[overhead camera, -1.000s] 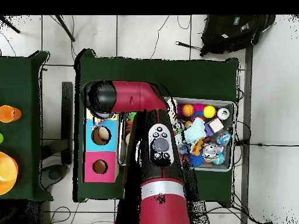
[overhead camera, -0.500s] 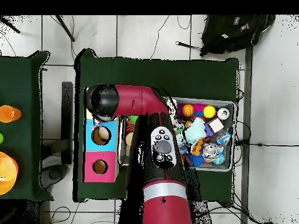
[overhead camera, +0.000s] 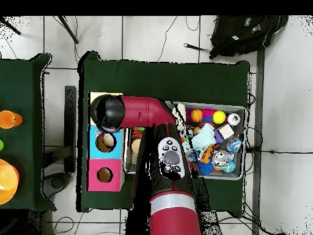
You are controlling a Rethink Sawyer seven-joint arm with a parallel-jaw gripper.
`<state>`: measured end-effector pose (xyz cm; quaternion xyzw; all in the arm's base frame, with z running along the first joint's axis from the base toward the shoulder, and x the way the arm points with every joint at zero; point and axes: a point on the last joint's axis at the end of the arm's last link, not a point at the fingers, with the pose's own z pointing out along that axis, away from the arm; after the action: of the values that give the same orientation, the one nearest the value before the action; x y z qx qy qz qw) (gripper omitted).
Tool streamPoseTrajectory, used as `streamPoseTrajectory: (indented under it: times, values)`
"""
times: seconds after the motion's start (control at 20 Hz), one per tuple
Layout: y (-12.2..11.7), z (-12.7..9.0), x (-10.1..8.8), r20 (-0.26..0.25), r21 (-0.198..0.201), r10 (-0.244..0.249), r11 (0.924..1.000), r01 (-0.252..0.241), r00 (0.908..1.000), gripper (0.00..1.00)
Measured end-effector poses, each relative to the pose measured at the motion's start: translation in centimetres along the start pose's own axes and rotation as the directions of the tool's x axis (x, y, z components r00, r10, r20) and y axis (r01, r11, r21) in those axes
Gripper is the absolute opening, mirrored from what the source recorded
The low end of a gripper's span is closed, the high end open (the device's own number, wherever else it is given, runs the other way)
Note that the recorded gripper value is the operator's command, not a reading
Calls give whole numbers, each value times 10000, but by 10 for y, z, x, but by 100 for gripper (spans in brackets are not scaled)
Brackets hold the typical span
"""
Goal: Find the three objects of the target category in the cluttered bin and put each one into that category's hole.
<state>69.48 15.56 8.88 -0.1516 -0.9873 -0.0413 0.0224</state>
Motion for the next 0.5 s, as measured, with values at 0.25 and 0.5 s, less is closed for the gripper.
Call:
streamPoseTrajectory:
  times: [0.25, 0.5]
  values:
    - [6, -3, 0, 176, -104, 1, 9999, 1, 9998, 0]
    - [19, -6, 3, 260, -235, -51, 9997, 57, 9996, 0]
